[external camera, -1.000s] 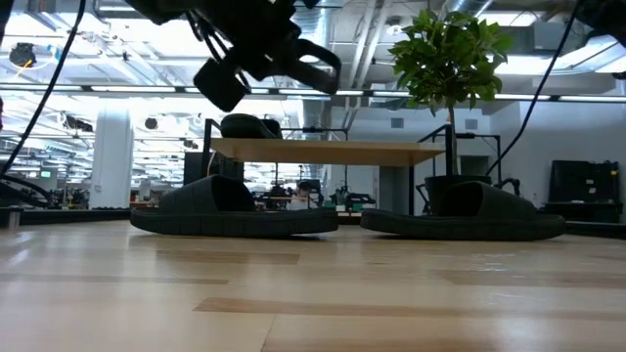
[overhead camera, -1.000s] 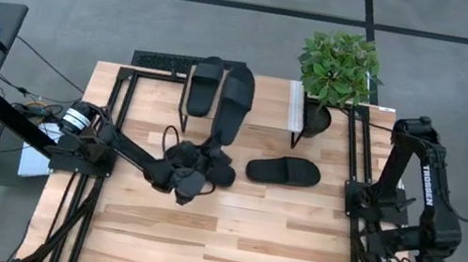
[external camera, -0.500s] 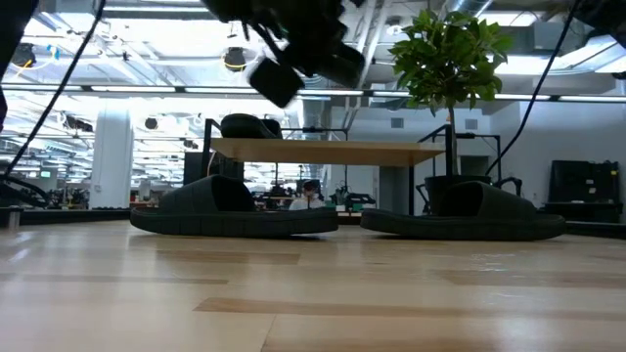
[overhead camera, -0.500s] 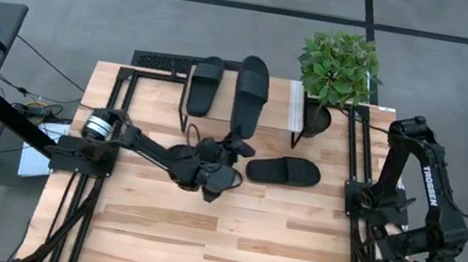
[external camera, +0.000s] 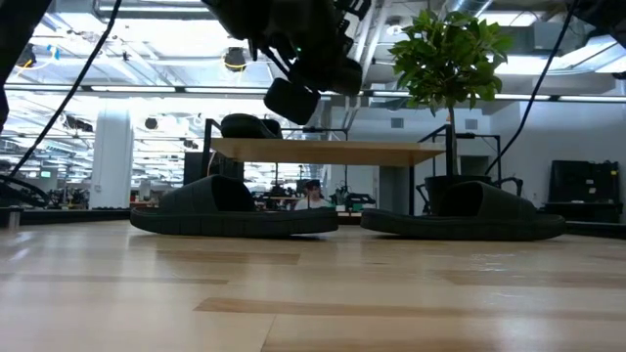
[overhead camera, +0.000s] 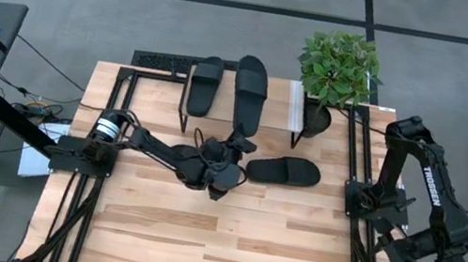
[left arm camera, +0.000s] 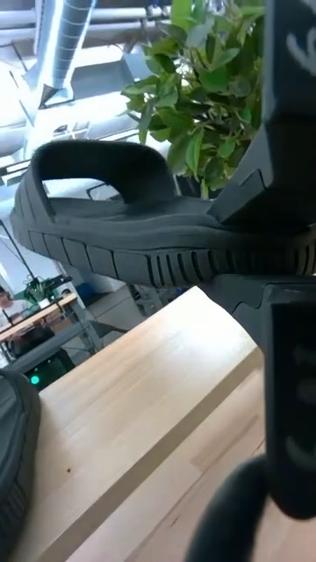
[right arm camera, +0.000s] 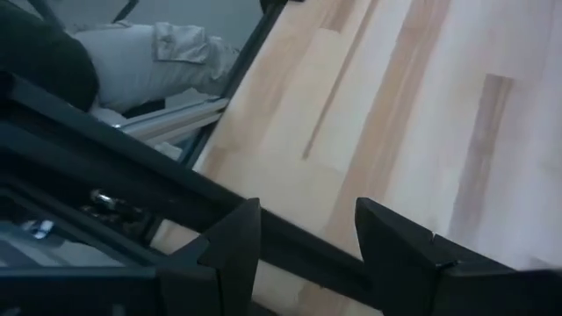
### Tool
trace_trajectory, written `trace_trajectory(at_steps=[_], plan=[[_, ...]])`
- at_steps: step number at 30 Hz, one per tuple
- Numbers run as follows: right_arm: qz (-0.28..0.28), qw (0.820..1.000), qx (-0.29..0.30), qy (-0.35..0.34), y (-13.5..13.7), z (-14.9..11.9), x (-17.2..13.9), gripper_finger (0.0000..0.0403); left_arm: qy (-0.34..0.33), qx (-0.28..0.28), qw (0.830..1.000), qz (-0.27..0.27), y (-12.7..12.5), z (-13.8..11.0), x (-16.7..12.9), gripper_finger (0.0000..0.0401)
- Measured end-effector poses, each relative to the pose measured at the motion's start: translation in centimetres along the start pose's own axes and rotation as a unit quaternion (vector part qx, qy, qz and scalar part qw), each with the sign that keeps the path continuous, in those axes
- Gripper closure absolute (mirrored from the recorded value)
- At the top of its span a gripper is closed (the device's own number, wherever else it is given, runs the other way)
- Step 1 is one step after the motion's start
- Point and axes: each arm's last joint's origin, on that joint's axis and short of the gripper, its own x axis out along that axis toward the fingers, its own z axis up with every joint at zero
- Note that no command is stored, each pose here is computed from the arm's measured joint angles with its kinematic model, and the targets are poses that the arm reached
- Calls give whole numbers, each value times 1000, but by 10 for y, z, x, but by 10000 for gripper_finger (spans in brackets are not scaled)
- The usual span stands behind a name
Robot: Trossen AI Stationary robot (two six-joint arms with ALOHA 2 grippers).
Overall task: Pick and place slides into the shelf
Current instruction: Put the bottom black slide on the shelf
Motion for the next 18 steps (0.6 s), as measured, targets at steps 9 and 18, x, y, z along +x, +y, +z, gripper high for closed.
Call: trace_trajectory(at_steps=[9, 18], plan=[[27, 1000, 11, -2, 9, -6, -1, 225, -12, -12, 1000, 5, -4, 4, 12, 365], [23, 999, 25, -8, 14, -14, 1, 225, -23, -1, 1000, 10, -3, 5, 23, 365]])
